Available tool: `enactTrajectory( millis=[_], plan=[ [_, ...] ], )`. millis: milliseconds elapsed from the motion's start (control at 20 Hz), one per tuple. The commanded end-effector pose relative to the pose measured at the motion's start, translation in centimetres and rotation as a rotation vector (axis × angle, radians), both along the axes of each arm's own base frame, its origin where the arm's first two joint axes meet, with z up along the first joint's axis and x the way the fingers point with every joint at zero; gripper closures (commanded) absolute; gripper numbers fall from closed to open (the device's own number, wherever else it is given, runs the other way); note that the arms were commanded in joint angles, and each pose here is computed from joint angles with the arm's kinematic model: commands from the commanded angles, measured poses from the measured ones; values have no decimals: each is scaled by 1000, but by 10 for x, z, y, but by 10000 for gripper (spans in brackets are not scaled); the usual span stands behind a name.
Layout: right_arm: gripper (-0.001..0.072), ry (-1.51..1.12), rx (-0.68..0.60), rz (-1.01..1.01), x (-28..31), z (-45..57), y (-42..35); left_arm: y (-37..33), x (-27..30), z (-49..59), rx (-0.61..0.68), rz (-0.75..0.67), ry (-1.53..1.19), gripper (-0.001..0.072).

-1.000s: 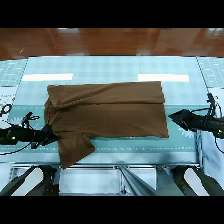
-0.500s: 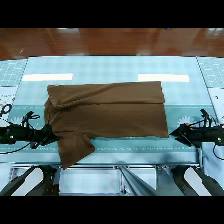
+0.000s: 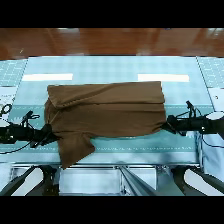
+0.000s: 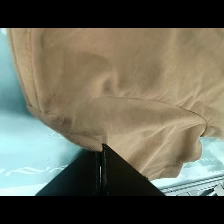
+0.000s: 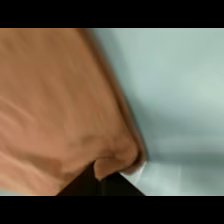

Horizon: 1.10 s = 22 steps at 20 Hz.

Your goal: Fold the shirts.

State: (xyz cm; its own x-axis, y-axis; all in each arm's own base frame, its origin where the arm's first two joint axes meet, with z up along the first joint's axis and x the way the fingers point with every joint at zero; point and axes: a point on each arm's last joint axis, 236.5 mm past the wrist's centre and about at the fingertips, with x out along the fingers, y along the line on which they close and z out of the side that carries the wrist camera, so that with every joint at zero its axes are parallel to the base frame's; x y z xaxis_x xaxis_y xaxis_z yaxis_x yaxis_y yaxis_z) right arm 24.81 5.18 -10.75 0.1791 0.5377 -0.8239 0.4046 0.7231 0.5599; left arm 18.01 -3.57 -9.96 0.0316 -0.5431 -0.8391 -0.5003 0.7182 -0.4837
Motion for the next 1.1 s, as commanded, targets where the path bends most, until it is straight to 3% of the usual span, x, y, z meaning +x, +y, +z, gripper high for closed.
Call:
enactTrajectory(
  millis=[0,200,400,1050],
  plan=[
    [684,-85,67,85,22,29,16,4,7,5,11,-7,-27,687],
    [684,-159,44,120,47,57,8,22,53,40,60,-1,-170,687],
    [684,-229,68,99,85,80,5,22,103,70,101,-84,-324,687],
    [684,-296,133,53,179,74,-3,18,278,78,111,-68,-413,687]
  ],
)
